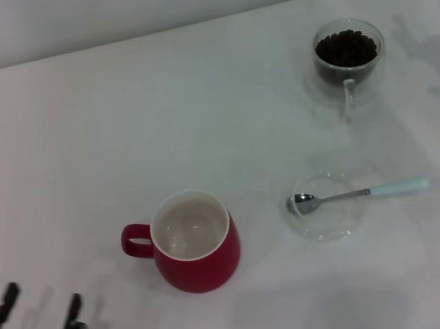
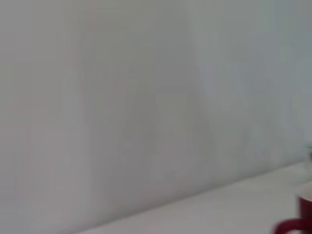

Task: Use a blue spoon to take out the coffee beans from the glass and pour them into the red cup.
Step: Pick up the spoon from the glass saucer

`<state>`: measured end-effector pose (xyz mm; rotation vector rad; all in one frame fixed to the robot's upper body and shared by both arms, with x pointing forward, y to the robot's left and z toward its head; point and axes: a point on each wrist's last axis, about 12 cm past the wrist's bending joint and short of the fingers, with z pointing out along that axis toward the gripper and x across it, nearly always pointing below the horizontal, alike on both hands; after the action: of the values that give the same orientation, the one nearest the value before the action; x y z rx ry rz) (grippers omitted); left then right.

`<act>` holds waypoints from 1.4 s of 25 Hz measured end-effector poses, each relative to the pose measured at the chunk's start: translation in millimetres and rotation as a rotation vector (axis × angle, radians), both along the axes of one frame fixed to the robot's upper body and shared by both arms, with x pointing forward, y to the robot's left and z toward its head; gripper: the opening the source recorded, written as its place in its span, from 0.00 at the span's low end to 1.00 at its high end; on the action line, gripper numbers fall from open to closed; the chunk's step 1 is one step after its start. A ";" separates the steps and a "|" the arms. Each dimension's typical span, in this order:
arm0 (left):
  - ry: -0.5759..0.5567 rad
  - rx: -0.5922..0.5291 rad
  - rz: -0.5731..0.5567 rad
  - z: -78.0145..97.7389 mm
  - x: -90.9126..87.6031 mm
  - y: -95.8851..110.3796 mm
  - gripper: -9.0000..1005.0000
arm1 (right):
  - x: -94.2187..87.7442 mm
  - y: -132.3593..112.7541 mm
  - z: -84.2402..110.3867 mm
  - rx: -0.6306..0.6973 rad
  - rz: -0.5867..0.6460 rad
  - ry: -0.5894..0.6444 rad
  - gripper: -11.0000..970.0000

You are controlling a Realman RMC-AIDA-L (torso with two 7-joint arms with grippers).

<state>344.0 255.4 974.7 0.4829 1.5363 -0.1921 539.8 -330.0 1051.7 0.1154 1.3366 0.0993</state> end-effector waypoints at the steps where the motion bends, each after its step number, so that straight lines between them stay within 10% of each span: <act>1: 0.000 0.000 0.000 0.0 0.0 0.0 0.74 | -0.9 -0.5 -0.6 0.001 -0.001 0.002 0.90; 16: -0.022 -0.471 0.514 13.5 46.0 58.8 0.74 | -41.7 -20.3 -19.8 0.155 0.032 0.052 0.90; 35: -0.063 -0.471 0.541 23.5 88.3 68.3 0.79 | -108.7 -37.4 -41.8 0.402 0.344 0.277 0.90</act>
<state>432.3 323.7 998.1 -0.2984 1.4459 -0.1086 431.2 -367.4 1009.9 0.2446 1.5897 0.6648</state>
